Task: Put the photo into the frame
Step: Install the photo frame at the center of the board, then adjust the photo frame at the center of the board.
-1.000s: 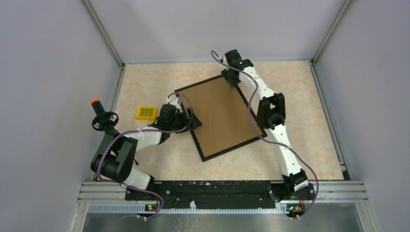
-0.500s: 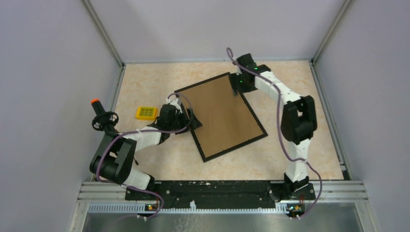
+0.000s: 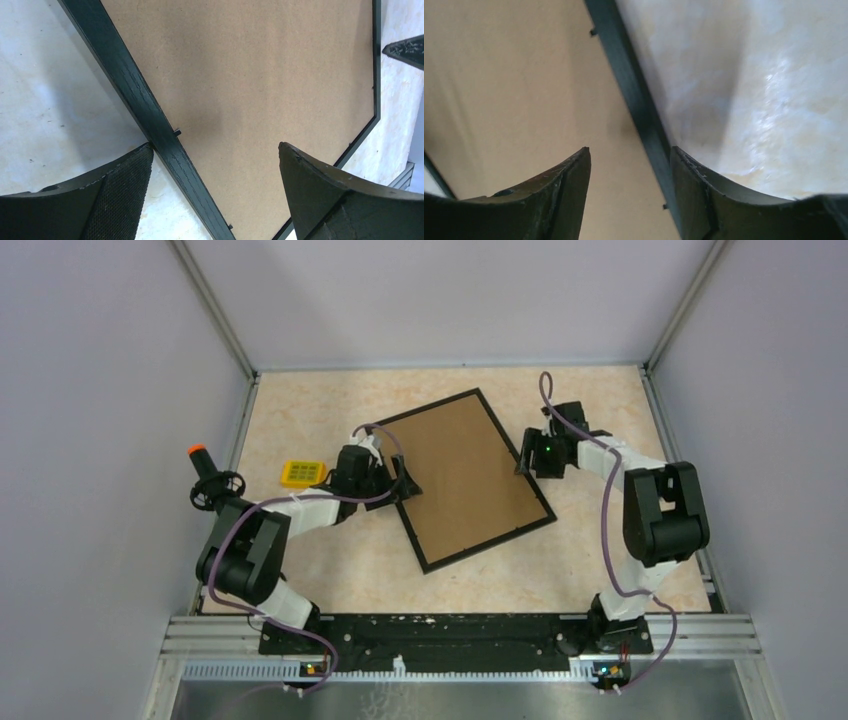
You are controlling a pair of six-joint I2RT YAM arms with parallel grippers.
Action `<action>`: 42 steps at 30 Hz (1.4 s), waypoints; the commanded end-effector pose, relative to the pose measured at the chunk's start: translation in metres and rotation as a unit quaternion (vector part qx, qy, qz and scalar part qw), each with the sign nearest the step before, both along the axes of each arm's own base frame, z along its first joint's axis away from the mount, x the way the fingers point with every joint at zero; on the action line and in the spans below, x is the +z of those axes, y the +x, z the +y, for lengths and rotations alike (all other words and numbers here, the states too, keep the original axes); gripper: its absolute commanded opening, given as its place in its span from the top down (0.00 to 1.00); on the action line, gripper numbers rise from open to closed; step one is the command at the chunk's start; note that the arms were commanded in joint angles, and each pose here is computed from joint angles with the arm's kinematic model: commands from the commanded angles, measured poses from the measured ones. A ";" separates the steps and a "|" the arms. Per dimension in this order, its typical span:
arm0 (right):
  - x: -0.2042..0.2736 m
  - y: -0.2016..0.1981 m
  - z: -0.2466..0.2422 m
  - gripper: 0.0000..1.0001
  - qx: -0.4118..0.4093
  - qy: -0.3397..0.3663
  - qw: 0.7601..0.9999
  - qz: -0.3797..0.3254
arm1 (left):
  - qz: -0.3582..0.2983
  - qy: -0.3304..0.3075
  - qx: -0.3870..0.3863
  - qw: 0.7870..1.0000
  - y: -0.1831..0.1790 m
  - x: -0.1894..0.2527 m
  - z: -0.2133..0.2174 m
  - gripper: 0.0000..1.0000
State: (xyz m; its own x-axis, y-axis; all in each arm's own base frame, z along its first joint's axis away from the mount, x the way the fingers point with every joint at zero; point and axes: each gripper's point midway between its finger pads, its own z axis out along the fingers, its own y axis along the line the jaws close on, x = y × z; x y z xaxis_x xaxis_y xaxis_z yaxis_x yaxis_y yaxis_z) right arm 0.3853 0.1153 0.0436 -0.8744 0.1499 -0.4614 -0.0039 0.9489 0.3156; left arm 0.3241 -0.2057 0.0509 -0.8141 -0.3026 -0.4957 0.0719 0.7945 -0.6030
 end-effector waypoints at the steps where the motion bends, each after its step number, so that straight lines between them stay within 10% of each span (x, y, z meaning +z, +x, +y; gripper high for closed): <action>1: 0.010 -0.016 0.023 0.44 0.016 0.055 0.998 -0.014 | -0.004 -0.002 -0.012 1.000 0.005 0.000 -0.005 0.03; 15: 0.036 -0.149 0.029 0.52 0.009 0.077 0.997 -0.004 | 0.038 0.052 -0.013 0.998 -0.030 -0.016 0.013 0.43; 34: 0.058 0.025 -0.038 0.48 -0.107 0.029 0.993 -0.046 | 0.076 0.096 -0.029 0.992 -0.048 -0.040 0.023 0.93; 42: 0.019 0.057 -0.038 0.66 -0.060 0.035 0.997 0.017 | 0.089 0.102 -0.030 0.990 -0.048 -0.047 0.023 1.00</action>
State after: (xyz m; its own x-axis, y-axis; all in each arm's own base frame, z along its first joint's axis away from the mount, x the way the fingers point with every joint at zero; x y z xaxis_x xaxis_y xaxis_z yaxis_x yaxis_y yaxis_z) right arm 0.4316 0.0722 0.0627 -0.8306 0.3503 -0.4329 0.1870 0.9077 0.3757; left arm 0.2911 -0.1867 0.0274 -0.8686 -0.1858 -0.4594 0.0645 0.8768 -0.4765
